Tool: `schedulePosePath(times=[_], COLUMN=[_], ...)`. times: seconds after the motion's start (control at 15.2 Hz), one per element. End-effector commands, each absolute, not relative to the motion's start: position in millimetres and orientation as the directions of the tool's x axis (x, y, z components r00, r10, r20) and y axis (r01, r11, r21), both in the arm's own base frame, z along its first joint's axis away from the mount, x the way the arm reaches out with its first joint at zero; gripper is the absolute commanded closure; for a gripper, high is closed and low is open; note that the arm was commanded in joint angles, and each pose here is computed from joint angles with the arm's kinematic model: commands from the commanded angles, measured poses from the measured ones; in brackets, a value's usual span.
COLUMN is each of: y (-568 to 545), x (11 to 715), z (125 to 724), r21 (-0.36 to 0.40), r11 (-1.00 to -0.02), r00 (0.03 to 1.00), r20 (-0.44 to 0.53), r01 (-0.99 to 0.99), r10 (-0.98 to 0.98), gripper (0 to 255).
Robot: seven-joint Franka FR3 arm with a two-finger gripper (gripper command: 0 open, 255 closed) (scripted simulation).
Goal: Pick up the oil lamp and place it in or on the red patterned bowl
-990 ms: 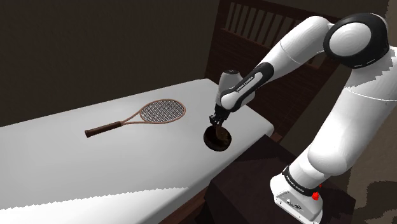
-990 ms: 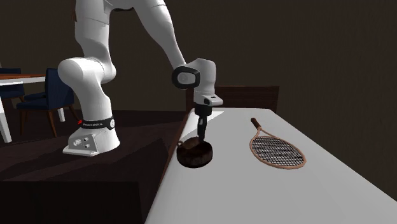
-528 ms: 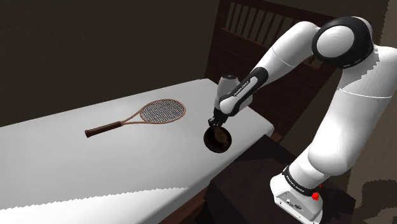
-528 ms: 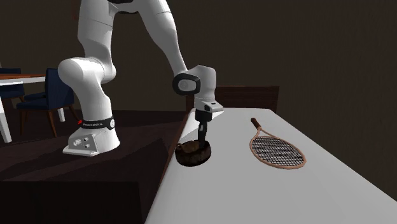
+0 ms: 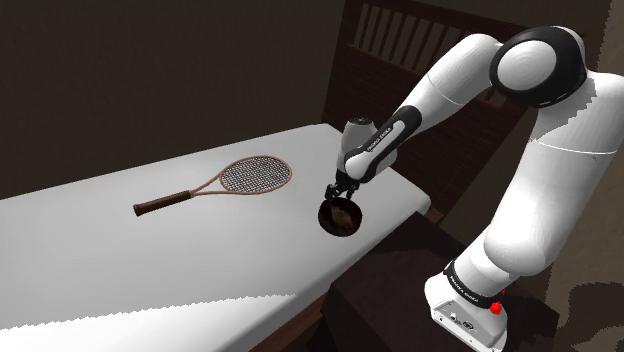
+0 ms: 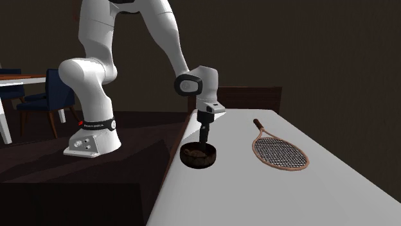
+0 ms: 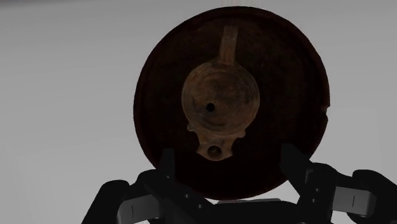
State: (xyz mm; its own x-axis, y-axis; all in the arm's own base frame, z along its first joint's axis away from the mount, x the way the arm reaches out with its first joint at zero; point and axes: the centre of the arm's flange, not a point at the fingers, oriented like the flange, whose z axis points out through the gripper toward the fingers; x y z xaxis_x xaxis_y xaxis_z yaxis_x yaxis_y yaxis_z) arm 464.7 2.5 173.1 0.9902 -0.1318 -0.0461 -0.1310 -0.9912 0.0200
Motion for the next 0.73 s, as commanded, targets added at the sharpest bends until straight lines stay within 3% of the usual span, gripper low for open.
schedulePosePath(times=[0.0,0.4,0.66], y=[3,3,3], x=[465,467,467], z=[173,223,223], r21=[0.02,0.02,0.02], r11=[-0.991,-0.991,-0.991], r00=[0.99,0.99,0.99], r20=[-0.046,-0.046,-0.046], r01=[-0.131,-0.131,-0.131], r10=[-0.132,-0.132,-0.132], gripper=[0,0,0])
